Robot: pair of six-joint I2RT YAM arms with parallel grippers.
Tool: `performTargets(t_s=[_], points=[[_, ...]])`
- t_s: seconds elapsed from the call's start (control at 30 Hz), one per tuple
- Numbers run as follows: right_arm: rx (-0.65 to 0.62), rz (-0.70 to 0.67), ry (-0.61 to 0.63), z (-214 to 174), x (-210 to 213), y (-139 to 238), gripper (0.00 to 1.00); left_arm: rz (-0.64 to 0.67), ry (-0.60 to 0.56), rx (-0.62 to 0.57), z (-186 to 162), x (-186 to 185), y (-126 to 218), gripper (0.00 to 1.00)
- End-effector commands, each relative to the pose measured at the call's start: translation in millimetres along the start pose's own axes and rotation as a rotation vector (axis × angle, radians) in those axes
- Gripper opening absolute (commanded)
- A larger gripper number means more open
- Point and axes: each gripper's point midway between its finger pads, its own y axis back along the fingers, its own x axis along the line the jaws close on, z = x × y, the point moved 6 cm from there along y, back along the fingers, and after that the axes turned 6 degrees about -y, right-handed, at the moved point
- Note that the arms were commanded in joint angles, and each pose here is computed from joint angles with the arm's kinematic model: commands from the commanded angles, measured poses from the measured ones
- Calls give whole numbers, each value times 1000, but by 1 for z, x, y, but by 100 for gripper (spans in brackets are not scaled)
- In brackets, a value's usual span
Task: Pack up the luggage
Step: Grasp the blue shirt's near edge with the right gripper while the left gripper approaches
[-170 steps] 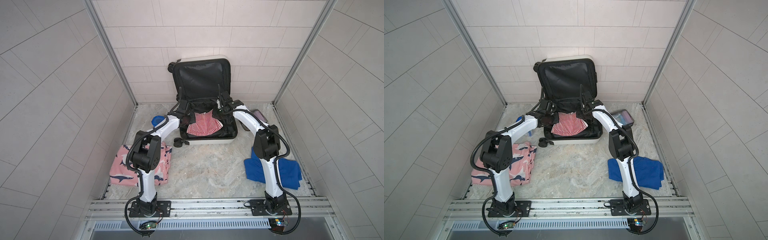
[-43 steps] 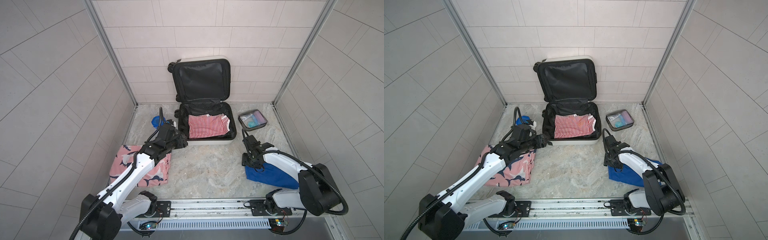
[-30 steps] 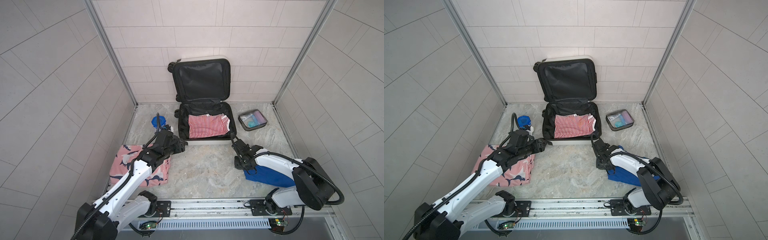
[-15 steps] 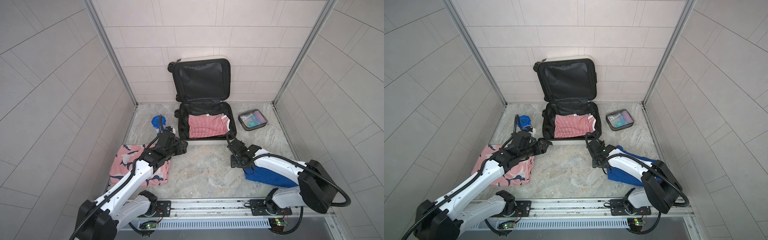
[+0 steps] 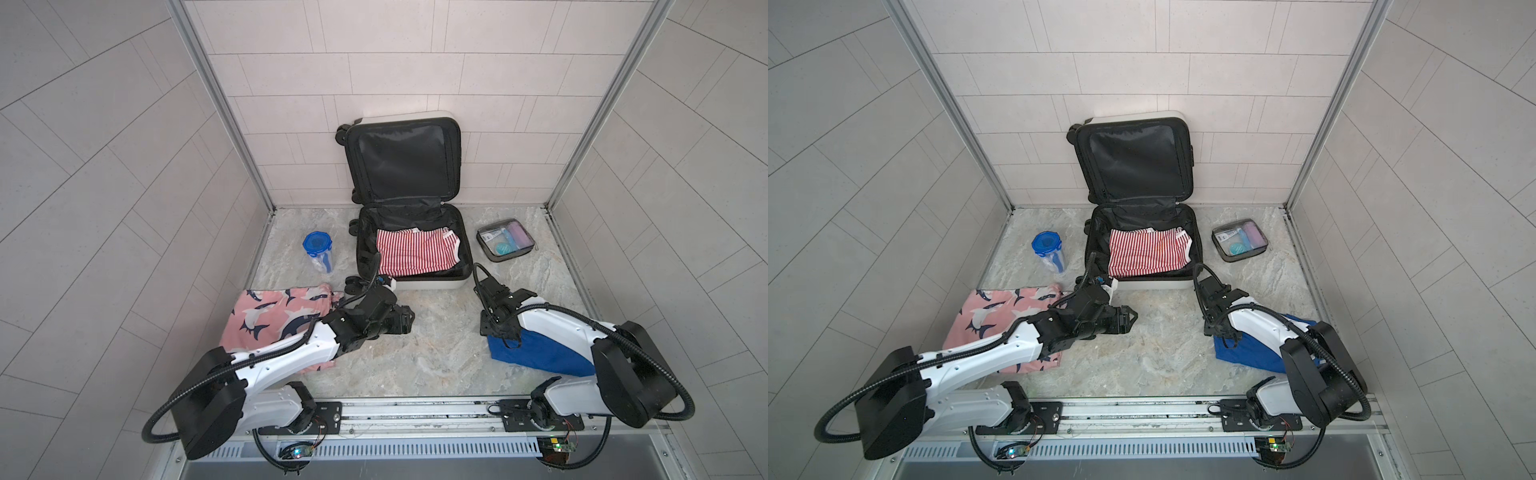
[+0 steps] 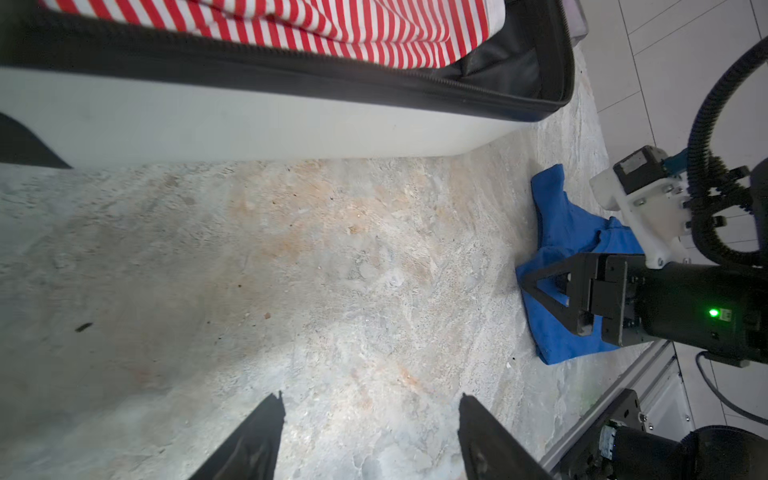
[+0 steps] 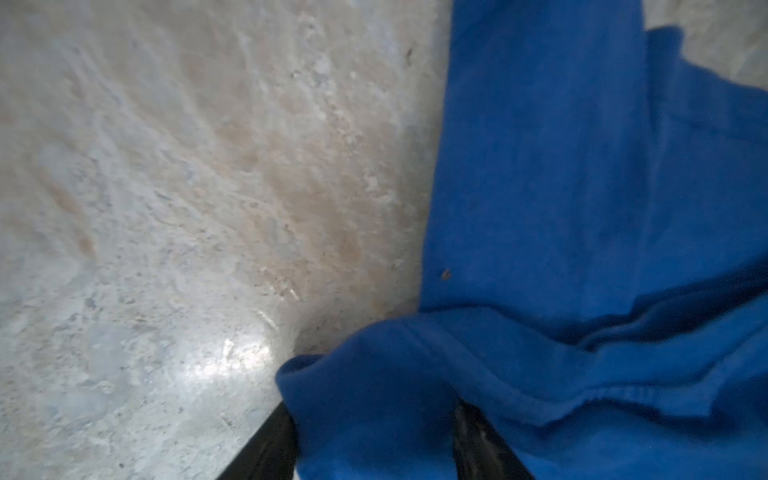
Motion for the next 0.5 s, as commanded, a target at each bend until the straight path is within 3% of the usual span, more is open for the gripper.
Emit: performTargets(t_s=[0.0,0.3,0.47], points=[[10,-28,-18,-1,-12,-7,55,-37,26,-76,18,-14,2,72],[28,50,-62,-1,-13,-9,13,-29,15,-89,22,-15,7,72],[60,141,-51,-13,1,-10,0,-7,45,-118,20,-8,6,72]])
